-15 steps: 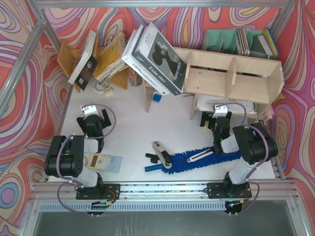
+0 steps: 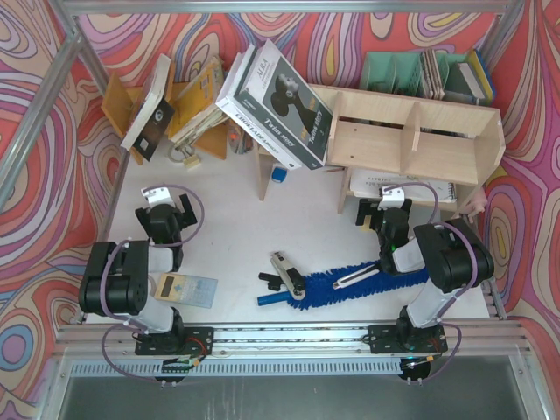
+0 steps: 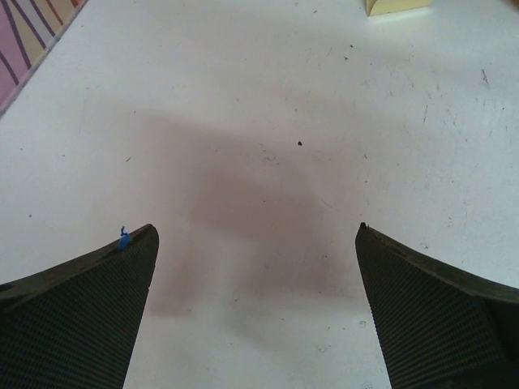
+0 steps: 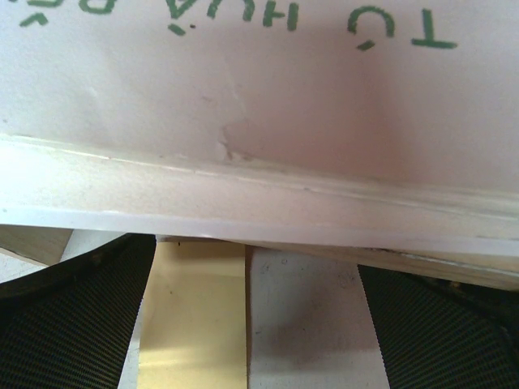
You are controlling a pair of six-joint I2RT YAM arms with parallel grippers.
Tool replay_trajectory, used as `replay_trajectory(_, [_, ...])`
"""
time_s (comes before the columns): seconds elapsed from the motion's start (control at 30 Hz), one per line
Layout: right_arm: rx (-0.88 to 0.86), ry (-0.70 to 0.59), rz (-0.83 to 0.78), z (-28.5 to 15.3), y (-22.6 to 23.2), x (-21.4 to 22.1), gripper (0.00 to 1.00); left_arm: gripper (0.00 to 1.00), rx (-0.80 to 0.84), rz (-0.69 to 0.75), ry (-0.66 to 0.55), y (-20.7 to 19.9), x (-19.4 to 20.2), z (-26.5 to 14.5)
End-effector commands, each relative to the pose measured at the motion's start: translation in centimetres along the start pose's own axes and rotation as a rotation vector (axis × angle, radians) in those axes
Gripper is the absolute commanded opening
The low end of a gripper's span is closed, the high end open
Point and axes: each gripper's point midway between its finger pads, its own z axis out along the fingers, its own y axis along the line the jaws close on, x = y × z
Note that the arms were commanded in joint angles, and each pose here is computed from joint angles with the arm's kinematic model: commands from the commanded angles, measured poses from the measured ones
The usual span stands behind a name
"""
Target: Dust the bookshelf with a duster
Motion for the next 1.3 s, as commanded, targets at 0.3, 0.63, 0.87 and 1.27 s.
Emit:
replay_trajectory(0.3, [0.009, -0.067, 0.004, 0.4, -0.3, -2.0, 0.99, 0.98, 0.106, -0.031, -0.035, -0.8, -0.4, -0.4])
replay_trajectory(0.63, [-0.020, -0.108, -0.010, -0.5, 0.0, -2.9, 0.99, 0.98, 0.057, -0.056, -0.102, 0.2, -2.1, -2.3])
replay_trajectory(0.87, [-0.029, -0.093, -0.020, -0.8, 0.2, -3.9, 0.99, 0.98, 0.015, -0.031, -0.103, 0.3, -2.6, -3.2])
replay_trajectory(1.27, [-0.025, 0.027, 0.060, -3.3, 0.2, -3.5, 0.99, 0.98, -0.031, -0.064, -0.169, 0.2, -5.5, -5.6])
